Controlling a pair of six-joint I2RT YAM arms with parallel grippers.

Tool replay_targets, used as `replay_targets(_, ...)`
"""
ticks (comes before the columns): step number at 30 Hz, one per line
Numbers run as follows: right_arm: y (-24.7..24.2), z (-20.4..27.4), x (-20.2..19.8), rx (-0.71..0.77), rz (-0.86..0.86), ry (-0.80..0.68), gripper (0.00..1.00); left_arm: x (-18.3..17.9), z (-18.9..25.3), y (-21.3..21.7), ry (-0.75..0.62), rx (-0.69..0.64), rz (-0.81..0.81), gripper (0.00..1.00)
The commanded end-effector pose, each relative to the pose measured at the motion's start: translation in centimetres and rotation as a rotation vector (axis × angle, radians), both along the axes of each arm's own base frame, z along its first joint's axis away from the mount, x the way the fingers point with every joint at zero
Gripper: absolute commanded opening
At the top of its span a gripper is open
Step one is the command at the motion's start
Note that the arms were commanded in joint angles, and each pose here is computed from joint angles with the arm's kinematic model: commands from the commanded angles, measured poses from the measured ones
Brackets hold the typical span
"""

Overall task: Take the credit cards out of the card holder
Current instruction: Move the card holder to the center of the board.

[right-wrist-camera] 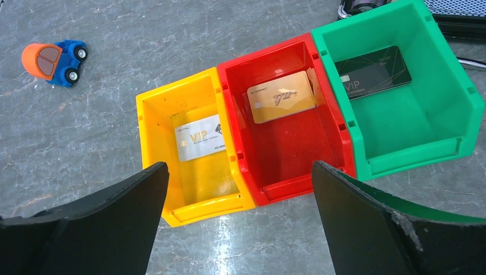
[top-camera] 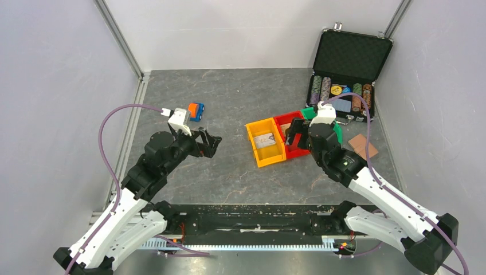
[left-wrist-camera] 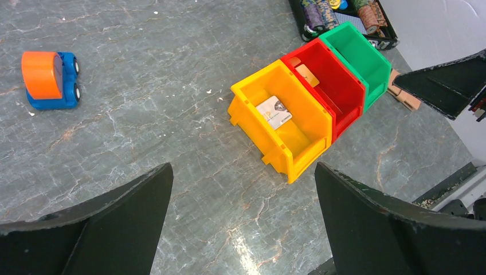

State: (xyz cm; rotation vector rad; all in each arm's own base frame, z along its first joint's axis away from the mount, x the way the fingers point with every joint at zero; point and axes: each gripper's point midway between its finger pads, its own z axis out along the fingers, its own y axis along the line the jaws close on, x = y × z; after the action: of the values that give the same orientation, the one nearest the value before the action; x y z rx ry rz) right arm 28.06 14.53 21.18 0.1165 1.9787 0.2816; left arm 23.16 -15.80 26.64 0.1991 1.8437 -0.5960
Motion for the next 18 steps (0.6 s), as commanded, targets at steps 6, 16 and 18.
replay_targets(6,-0.3,2.2,0.5,0.045,-0.046,-0.046,0.98,0.0,0.8,0.0,-0.056,0.027,-0.023,1.00)
replay_targets(16,-1.5,1.6,0.7,0.060,-0.139,-0.050,0.98,0.0,0.7,-0.1,-0.053,0.027,-0.027,1.00)
replay_targets(18,-2.5,1.4,0.7,0.045,-0.181,-0.060,0.98,0.0,0.7,-0.1,-0.053,0.026,-0.029,1.00)
